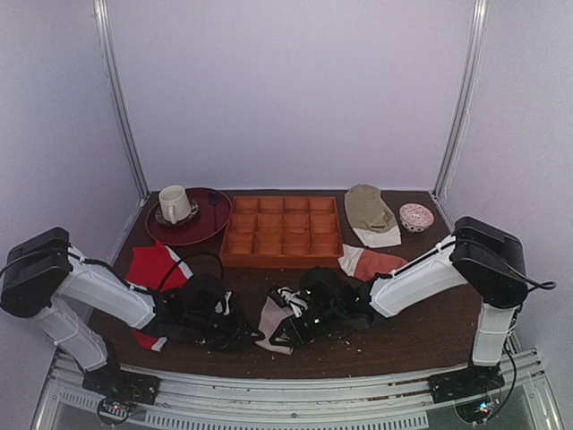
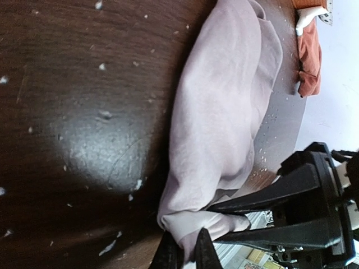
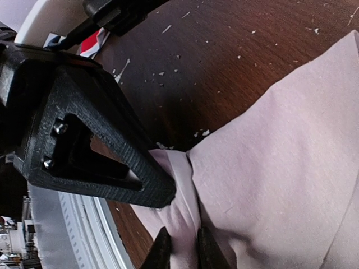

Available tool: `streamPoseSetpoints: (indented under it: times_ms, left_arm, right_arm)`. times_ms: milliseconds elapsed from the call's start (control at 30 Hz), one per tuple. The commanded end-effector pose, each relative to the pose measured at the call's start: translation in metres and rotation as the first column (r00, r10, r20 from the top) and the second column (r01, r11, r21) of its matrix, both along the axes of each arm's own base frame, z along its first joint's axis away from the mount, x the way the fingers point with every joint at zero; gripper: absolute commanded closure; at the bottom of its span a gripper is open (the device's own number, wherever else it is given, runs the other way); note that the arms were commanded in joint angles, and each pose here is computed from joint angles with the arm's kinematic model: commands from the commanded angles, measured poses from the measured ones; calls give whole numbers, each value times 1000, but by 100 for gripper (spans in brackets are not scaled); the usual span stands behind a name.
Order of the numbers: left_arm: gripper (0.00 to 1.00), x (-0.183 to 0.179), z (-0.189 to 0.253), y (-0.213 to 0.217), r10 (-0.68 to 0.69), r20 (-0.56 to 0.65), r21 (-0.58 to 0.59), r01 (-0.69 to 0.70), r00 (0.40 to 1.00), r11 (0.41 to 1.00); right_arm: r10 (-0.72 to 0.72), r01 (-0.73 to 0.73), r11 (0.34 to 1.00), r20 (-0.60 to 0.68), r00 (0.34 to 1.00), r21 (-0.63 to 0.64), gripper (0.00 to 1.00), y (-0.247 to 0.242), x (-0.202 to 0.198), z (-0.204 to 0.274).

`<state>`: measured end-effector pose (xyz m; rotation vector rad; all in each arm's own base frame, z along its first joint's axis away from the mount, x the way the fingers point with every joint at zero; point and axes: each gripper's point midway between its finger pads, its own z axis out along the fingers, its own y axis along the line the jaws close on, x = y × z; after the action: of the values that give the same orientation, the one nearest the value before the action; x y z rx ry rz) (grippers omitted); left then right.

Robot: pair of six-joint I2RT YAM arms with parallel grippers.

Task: Roll the underwear
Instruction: Roll the underwear at the center of the board.

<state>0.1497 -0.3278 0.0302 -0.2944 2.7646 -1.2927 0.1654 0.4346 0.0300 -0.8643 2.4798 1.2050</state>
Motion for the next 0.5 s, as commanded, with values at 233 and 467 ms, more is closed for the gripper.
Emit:
streamPoseSetpoints:
  times_ms: [233,467]
  left_arm:
    - [100,-7,-23,9,-31,-37,78,34,999,996]
    - [100,-8,-24,7,-36,-41,72,39,998,997]
  right_arm:
    - [87,9,961,335,938,-276,75,-28,5,15]
    - [124,4,965,472,873,-262,72,-13,1,35]
